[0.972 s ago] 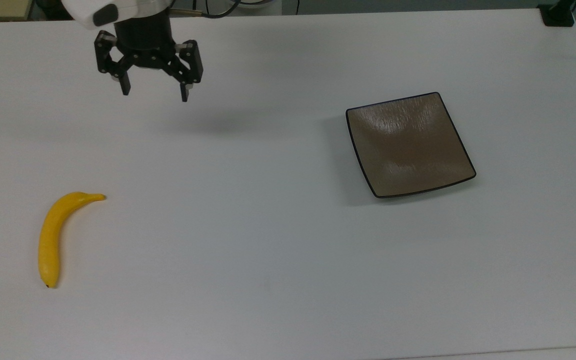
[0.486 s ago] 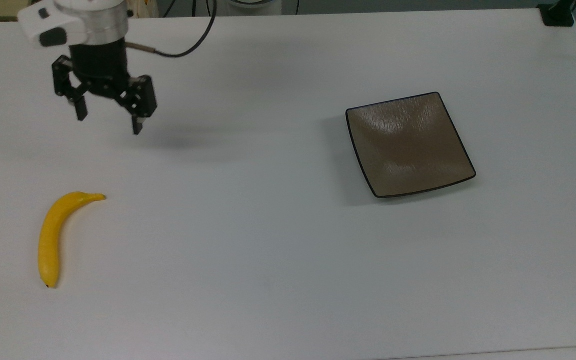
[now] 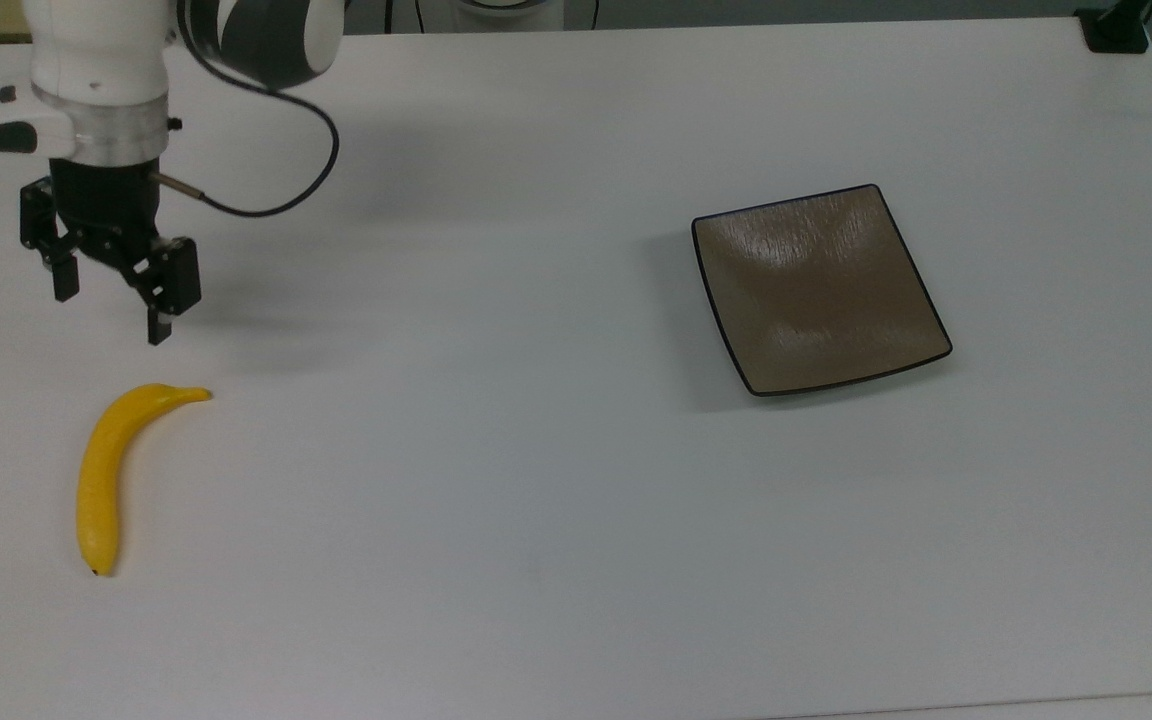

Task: Bananas placed on a ceramic plate
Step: 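Move the open gripper over the yellow banana, then lower the gripper and close it on the banana's stem end, then lift the banana and carry it toward the brown square plate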

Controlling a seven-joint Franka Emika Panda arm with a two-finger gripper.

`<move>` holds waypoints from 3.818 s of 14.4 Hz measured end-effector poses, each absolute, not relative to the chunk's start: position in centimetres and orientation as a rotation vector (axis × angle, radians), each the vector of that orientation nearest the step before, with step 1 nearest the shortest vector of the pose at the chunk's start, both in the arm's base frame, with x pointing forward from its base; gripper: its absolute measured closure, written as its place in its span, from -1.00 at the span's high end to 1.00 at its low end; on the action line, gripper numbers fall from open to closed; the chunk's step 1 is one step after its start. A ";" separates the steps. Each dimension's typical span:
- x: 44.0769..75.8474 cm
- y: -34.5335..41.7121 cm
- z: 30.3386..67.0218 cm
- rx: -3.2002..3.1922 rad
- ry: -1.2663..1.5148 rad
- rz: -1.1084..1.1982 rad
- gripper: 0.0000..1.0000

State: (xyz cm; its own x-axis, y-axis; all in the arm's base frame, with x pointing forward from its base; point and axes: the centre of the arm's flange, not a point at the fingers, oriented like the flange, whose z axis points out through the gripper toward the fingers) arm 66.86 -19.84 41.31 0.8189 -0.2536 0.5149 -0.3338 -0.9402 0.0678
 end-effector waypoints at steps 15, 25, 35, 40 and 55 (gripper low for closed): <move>72.8 -22.0 29.8 2.783 -0.574 0.849 1.00; 73.8 -21.9 28.6 2.770 -0.630 0.887 -0.12; 74.0 -22.8 33.5 2.732 -0.645 0.979 -0.37; 72.4 -22.6 36.8 2.794 -0.615 0.810 -0.37; 67.6 -3.2 46.4 3.118 -0.317 0.269 -0.37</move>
